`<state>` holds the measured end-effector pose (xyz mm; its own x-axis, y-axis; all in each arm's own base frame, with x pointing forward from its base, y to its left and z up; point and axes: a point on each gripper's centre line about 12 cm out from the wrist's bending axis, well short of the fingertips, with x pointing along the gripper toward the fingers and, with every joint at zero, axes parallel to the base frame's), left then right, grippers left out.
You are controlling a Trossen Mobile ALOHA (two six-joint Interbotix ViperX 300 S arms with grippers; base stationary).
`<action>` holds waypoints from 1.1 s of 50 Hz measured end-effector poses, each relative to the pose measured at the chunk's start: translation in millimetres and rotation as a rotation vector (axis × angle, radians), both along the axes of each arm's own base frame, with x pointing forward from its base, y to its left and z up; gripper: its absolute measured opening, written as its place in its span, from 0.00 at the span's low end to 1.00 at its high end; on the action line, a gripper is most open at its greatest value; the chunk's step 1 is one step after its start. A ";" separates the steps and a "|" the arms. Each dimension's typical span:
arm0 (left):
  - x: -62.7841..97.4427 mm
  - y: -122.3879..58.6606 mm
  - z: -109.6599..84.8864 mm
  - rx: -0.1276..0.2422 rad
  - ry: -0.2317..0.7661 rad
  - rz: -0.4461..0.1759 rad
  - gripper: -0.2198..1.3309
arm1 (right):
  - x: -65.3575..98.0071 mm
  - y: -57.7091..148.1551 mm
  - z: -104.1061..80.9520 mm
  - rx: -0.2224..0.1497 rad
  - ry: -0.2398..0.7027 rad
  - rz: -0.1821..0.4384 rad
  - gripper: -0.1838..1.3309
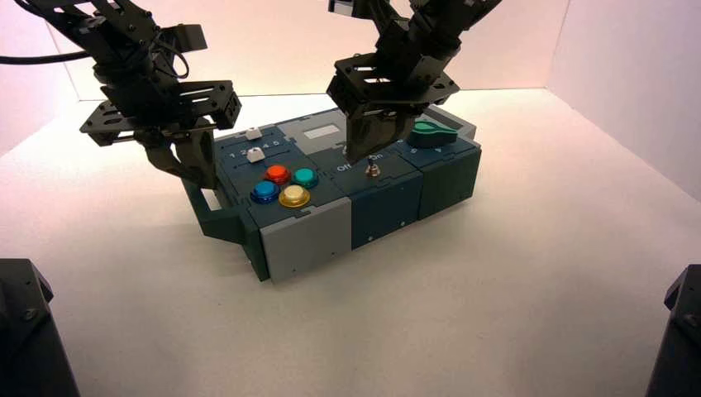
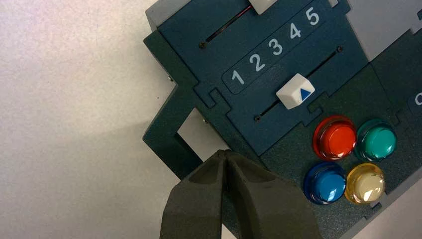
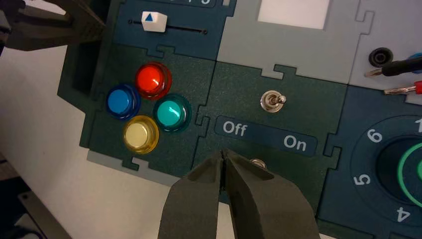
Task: Flip the bottom switch off with the right gripper.
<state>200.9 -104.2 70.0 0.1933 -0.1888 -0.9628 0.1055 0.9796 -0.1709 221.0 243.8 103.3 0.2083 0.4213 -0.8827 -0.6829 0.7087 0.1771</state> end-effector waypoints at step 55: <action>8.4 -3.2 4.9 0.007 0.010 -0.032 0.04 | 35.1 -50.8 68.3 0.116 -0.134 -0.173 0.03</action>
